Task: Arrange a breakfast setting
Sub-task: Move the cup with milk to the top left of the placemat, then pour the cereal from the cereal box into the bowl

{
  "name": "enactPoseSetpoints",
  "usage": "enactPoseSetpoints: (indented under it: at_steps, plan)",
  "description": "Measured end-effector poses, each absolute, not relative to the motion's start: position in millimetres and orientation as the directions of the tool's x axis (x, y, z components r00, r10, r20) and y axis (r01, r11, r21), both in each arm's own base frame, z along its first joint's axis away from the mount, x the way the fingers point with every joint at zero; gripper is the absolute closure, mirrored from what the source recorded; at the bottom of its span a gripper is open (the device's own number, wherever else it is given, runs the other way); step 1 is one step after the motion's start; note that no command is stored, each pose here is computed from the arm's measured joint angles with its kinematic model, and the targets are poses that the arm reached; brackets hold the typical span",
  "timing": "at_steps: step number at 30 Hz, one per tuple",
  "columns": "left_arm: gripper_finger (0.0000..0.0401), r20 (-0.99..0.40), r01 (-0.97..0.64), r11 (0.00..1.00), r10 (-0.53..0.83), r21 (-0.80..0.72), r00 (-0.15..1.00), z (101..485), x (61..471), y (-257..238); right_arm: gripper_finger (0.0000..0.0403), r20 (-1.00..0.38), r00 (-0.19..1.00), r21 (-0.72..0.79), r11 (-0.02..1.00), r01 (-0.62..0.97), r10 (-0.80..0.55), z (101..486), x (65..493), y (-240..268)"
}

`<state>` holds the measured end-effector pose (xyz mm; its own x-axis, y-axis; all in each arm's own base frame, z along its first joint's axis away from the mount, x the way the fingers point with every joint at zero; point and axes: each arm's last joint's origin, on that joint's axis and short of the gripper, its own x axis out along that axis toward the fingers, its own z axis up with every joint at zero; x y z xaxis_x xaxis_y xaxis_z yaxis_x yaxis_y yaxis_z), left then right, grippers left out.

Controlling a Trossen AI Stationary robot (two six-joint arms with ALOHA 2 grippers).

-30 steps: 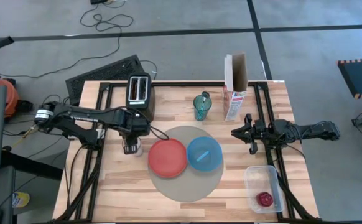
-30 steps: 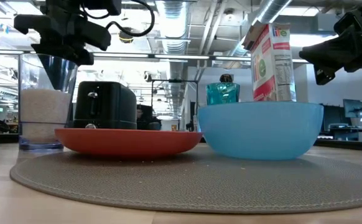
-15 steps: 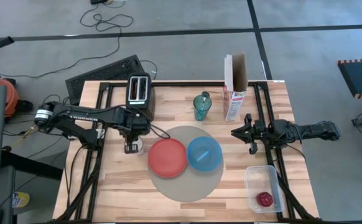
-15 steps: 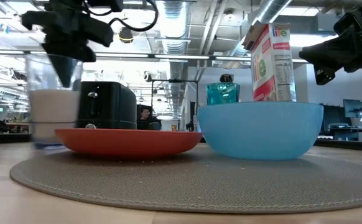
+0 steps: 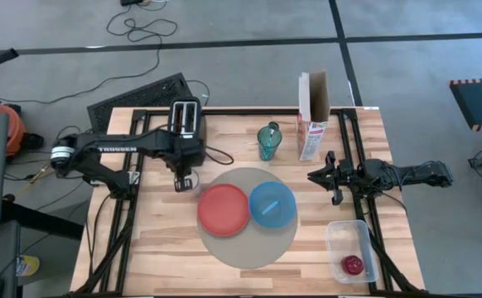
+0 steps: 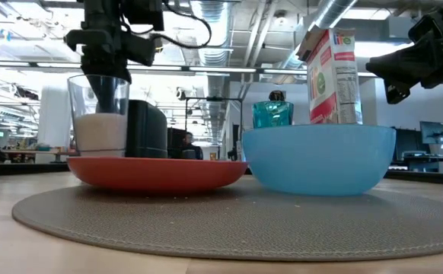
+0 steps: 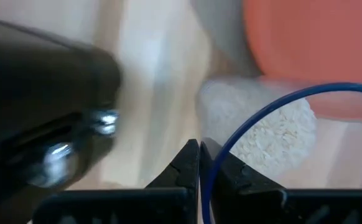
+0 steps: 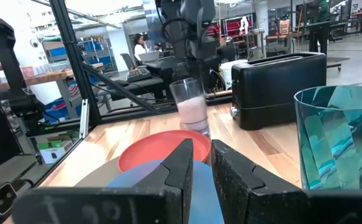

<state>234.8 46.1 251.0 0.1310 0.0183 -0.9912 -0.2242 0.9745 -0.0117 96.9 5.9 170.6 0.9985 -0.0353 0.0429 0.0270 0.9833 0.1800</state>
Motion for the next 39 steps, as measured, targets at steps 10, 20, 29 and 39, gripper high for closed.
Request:
enactPoseSetpoints:
  at_steps: [10,20,29,39]
  plan:
    - [0.0377,-0.996,-0.246,0.969,0.0,-0.02,0.084,238.9,240.5,54.4,0.0317,0.043,0.999,0.18,0.983,0.026,-0.034,170.4,97.0,5.9]
    - [0.0289,-0.992,-0.28,0.96,0.017,-0.02,0.129,246.6,237.9,54.0,0.0317,0.044,0.998,0.18,0.983,0.025,-0.034,170.5,97.0,5.9]
    - [0.0242,-0.989,-0.283,0.959,0.02,-0.023,0.149,262.6,240.9,54.6,0.0317,0.047,0.998,0.181,0.983,0.025,-0.034,170.9,97.0,5.9]
    - [0.0243,-0.941,-0.289,0.957,0.135,0.042,0.31,325.3,240.2,52.6,0.0317,0.049,0.998,0.213,0.977,0.022,-0.034,170.9,97.0,5.9]
